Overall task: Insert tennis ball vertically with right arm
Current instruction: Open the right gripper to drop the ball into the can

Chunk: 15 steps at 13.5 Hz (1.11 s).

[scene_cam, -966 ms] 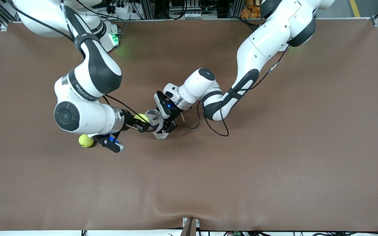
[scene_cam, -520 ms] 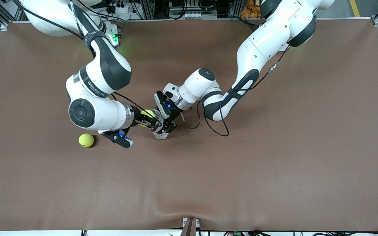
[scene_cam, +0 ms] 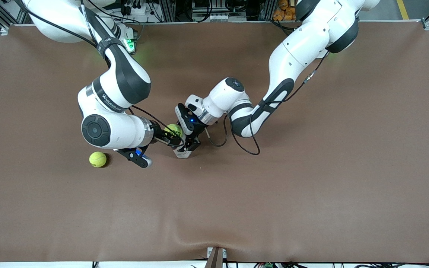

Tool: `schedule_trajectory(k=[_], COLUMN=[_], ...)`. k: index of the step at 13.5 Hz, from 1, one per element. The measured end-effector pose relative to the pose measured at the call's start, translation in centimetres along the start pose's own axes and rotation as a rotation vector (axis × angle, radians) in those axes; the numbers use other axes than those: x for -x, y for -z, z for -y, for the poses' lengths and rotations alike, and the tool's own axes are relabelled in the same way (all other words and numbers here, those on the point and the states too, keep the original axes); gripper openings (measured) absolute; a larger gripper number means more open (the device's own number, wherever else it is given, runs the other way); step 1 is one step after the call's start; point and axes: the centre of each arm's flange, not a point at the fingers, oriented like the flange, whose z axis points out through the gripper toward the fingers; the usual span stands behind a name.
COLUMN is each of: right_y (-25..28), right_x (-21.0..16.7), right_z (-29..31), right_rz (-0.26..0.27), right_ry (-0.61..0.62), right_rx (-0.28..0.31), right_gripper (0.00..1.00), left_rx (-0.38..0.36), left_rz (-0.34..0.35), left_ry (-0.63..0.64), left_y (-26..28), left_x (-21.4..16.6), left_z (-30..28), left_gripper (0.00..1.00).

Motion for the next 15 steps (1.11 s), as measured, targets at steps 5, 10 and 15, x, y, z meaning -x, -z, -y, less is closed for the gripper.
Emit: schedule_trajectory(k=[5, 10, 15], right_y=[3.1, 6.6, 2.6], right_x=[-3.6, -13.0, -21.2], right_z=[-2.4, -11.0, -17.8], right_rz=[-0.03, -0.135, -0.186], right_ry=[-0.032, 0.147, 0.338], right_rx=[-0.052, 0.002, 0.21], right_gripper=[1.0, 1.0, 1.0], left_rx=[-0.001, -0.003, -0.004], left_rz=[0.0, 0.0, -0.001], left_ry=[0.013, 0.016, 0.016], left_y=[0.0, 0.0, 0.0], left_x=[0.0, 0.0, -0.1], left_z=[0.2, 0.3, 0.3], left_gripper=[0.8, 0.81, 0.93])
